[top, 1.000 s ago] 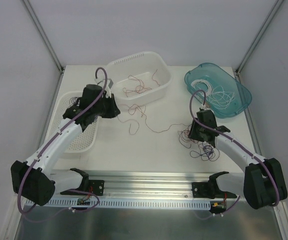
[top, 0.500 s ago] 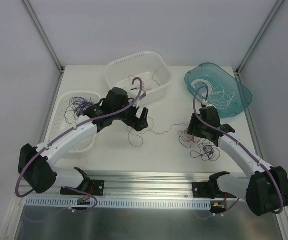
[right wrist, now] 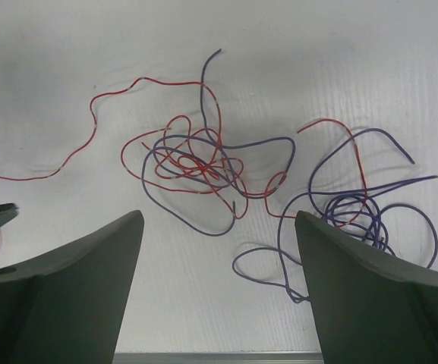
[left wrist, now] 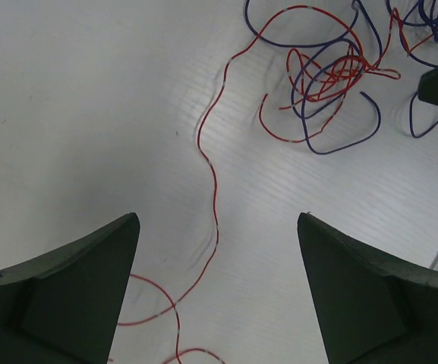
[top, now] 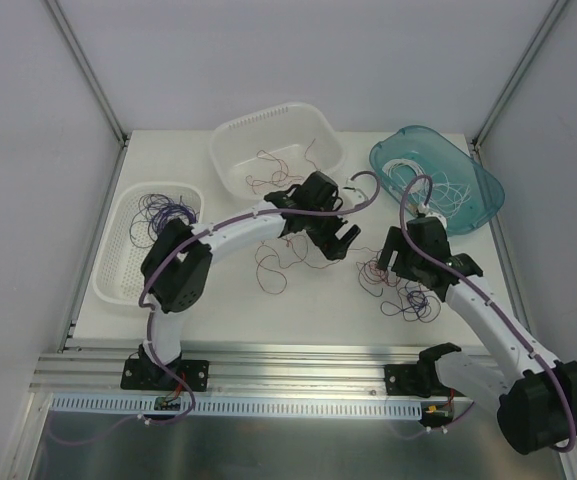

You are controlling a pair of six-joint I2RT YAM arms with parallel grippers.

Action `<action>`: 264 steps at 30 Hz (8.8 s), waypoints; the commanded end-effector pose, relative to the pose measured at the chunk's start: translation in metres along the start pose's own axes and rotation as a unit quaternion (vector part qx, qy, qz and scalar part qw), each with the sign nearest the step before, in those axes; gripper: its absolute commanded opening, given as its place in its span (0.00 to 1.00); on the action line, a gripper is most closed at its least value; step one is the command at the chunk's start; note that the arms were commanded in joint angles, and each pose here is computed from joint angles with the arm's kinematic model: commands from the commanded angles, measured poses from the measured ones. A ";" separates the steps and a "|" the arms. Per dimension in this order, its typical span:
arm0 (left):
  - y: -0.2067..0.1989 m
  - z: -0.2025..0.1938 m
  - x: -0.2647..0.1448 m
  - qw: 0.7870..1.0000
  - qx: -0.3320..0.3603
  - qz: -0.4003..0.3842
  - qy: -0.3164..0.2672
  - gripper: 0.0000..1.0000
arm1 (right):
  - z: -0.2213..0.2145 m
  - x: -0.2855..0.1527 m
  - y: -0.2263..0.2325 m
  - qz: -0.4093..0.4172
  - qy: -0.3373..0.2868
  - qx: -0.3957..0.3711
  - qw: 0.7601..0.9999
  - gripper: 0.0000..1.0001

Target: Untangle the cables

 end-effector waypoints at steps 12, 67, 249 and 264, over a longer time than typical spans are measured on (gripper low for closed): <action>-0.007 0.025 0.074 0.993 0.104 -0.056 0.005 0.63 | -0.004 -0.022 -0.014 -0.040 0.000 0.041 0.998 0.89; 0.042 0.078 -0.297 0.938 -0.202 -0.004 -0.280 0.00 | -0.070 0.058 -0.042 -0.131 0.104 0.139 0.976 0.46; 0.037 0.036 -0.196 0.960 -0.157 0.028 -0.229 0.99 | 0.003 0.040 -0.015 -0.037 0.081 -0.015 0.996 0.64; 0.010 -0.017 -0.142 0.982 -0.136 -0.001 -0.135 0.99 | -0.002 0.068 0.018 0.035 0.089 -0.085 0.992 0.17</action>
Point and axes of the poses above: each gripper's point midway between its finger pads, its own x axis out along the fingers, its own y axis along the line the jaws close on, z = x × y, the point moved 2 cm from there along -x, back along the fingers, and after that the axes turned 15 degrees about -x, right-handed, at the moved point
